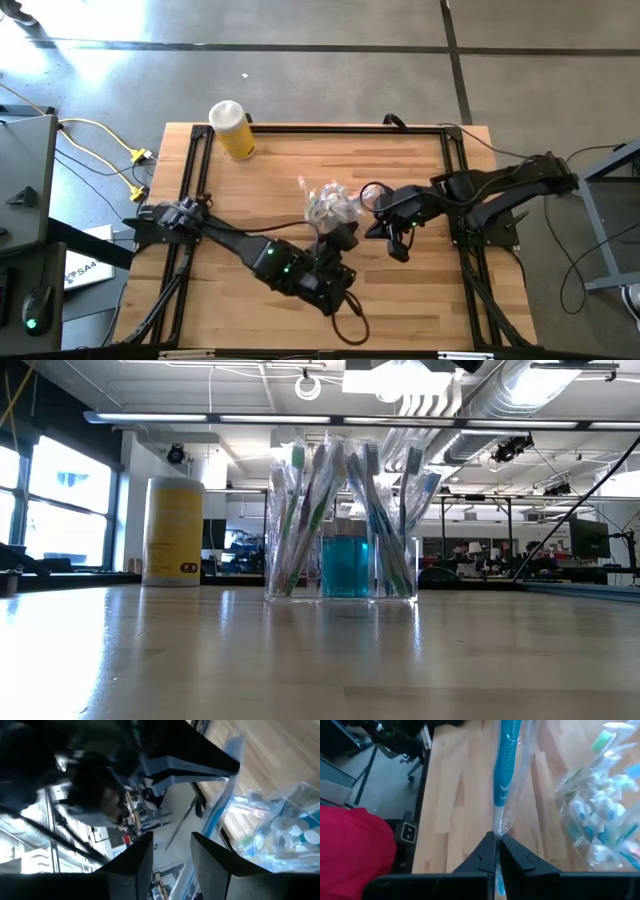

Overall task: Pick & Place toothbrushing station
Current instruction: Put the blue toothbrush into the transparent organizer

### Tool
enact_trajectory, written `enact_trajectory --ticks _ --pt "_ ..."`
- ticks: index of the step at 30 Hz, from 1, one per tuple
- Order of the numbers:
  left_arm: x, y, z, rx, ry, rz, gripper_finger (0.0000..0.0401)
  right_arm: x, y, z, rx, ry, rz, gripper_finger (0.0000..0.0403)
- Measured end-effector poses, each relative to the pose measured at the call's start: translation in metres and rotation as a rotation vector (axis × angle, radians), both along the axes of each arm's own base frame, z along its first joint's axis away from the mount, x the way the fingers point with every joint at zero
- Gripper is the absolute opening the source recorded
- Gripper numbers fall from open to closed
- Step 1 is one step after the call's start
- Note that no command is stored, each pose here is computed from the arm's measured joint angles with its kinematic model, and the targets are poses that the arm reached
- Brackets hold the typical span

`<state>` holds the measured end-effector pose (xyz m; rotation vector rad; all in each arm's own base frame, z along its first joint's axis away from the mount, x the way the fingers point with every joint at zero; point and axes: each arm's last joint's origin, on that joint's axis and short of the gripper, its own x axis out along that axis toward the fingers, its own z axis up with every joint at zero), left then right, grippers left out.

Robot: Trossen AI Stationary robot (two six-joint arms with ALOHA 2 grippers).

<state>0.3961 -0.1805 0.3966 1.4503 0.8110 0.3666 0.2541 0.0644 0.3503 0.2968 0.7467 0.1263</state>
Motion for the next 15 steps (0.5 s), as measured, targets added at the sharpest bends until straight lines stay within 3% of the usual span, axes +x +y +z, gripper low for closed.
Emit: enact_trajectory --ticks 7,15 --pt "0.0082 0.0104 -0.0061 -0.013 0.002 0.034 0.0124 0.0038 0.0015 0.0001 0.024 -0.016 0.012 0.0003" --pt "0.0050 0.0022 -0.0086 -0.006 0.018 0.013 0.0124 0.0028 0.0013 -0.0011 0.018 -0.001 0.011 0.0002"
